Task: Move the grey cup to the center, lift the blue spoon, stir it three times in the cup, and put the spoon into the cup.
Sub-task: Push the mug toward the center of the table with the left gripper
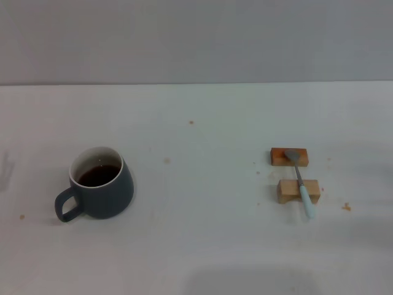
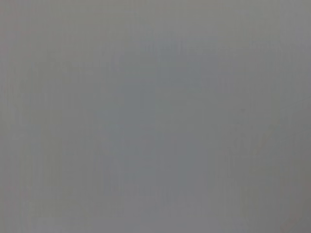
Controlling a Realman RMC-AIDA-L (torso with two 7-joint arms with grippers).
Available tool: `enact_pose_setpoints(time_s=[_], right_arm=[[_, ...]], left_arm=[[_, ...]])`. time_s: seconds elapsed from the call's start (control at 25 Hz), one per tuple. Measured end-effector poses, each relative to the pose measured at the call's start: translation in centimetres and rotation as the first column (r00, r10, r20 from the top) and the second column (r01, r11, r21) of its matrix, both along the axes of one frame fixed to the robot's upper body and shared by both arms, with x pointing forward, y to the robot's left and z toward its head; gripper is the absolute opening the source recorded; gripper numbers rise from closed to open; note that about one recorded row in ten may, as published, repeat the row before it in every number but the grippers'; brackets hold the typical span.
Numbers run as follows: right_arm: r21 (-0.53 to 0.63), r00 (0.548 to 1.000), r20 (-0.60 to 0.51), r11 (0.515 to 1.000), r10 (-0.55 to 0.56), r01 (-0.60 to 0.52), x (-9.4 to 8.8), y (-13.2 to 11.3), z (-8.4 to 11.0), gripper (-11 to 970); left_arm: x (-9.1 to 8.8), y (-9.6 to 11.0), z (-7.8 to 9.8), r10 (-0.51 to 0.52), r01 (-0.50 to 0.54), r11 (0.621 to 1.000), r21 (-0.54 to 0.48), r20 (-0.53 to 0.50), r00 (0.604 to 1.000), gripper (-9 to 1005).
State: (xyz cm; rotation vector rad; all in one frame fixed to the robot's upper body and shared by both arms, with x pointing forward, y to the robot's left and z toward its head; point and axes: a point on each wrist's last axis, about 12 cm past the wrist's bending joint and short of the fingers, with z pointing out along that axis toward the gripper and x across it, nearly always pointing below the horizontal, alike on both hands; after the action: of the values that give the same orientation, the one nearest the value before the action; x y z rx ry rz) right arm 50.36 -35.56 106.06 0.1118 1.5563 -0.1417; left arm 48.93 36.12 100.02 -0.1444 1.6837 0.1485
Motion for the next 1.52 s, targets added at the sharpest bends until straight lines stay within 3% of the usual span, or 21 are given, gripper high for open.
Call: enact_pose_setpoints(time_s=[0.32,0.72,1.12,1.52], right_arm=[[0.002,1.000,-0.004,1.000,0.021,-0.021,-0.2,0.6,-0.2,404],[0.023,1.000,0.003,0.999,0.031,-0.031,-0.1,0.8,-0.2,404],[0.022,0.999,0.019,0.999,0.041,-0.042,0.2,1.1,0.3,404],[0.022,0.999,0.024,0.999,0.038,-0.038,0.3,1.0,0.4,403]], left_arm=[[-1.0,0.0,-0.5,0.007,-0.007,1.000,-0.007,-0.013,1.000,812],[-2.6,-2.4,-1.4,-0.094,0.094,0.995,-0.019,-0.043,0.995,790],[-3.3,-3.7,-1.5,-0.140,0.139,0.990,-0.030,-0.033,0.990,572],[-3.4,-5.0,-1.6,-0.195,0.193,0.980,-0.040,-0.036,0.980,213]])
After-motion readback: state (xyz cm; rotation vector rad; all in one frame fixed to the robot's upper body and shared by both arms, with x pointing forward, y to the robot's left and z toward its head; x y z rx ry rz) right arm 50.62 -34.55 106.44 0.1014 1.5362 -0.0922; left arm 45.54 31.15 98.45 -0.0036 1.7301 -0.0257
